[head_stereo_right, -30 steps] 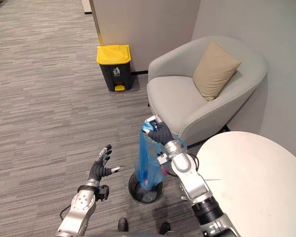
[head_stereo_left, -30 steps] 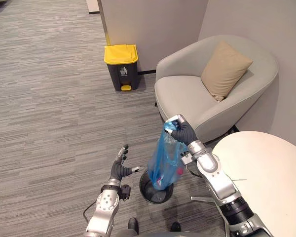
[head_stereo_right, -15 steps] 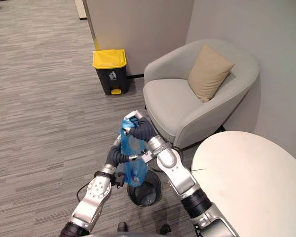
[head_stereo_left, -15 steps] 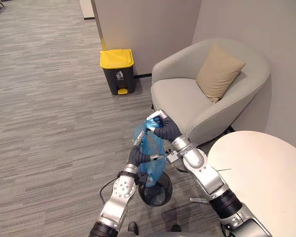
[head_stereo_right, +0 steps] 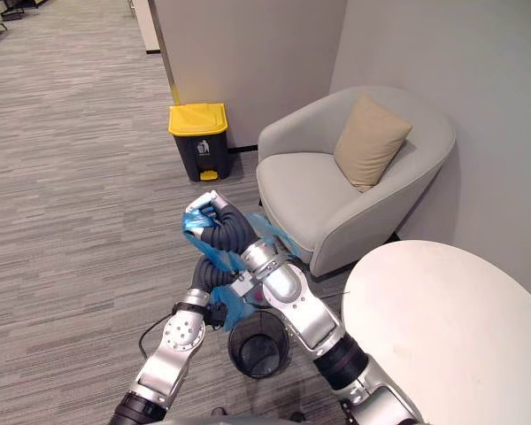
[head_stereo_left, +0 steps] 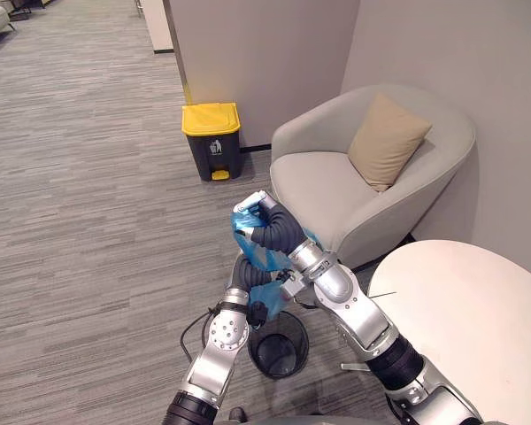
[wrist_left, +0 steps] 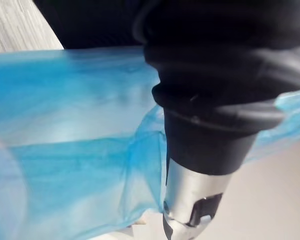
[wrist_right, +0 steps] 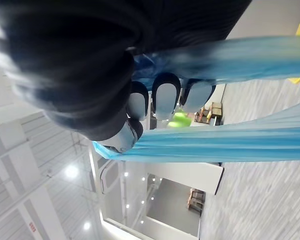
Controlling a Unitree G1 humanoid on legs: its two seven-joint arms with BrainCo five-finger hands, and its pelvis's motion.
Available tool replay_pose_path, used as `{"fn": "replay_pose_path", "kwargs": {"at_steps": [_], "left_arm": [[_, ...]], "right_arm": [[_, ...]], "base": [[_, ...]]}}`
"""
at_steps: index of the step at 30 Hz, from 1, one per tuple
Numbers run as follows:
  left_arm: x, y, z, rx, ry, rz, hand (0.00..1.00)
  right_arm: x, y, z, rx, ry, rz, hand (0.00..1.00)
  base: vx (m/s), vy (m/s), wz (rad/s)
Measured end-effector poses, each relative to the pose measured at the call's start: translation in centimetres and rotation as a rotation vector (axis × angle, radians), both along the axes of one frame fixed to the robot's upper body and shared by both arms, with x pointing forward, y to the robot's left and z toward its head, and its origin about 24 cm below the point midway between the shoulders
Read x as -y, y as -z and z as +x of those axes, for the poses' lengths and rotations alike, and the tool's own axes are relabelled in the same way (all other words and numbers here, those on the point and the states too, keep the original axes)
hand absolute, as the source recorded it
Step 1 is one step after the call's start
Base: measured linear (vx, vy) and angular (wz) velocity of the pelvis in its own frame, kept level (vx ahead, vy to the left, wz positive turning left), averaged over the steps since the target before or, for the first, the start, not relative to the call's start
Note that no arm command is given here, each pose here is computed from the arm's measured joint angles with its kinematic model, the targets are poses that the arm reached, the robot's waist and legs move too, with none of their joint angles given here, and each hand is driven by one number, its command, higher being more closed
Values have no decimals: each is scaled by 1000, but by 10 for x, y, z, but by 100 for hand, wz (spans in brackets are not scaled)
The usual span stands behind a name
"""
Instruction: Gather rubbish on tea table into small bin, then transfer packed bag to large trash can.
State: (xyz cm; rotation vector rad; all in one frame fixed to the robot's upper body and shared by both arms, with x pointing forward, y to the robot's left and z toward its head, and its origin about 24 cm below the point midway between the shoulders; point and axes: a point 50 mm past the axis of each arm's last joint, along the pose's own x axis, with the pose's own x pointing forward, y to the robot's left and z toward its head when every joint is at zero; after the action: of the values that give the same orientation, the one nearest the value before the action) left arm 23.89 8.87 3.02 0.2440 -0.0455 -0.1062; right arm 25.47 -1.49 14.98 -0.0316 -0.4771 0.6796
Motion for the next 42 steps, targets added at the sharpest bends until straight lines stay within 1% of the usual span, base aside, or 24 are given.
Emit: {"fn": "replay_pose_path", "kwargs": {"at_steps": [9,20,24,30,37,38,42], "left_arm": [[-3,34,-7,-150,-13,48,0],[-8,58,-19,-252,-39,76,0],[-9,59,-19,-250,-44,94,0],[-9,53,-14,-211,-75,109,0],[-8,42,-6,-168,-117,117,0],[-7,42,-6,-167,-116,119,100],[-3,41,-6,-164,-129,110,100]], "right_arm": [[-5,4,12,-22,25,-35,100],[-4,4,14,-31,40,-29,100],[-6,3,13,-36,28,-19,100],[-27,-5,4,-40,-81,15,100],[-40,-11,-4,-64,-150,73,100],[-41,-11,-5,-68,-157,74,100],[-44,-11,-7,-94,-183,100,100]], "base": [[0,0,0],[0,0,0],[0,0,0],[0,0,0],[0,0,0],[0,0,0],[0,0,0]]}}
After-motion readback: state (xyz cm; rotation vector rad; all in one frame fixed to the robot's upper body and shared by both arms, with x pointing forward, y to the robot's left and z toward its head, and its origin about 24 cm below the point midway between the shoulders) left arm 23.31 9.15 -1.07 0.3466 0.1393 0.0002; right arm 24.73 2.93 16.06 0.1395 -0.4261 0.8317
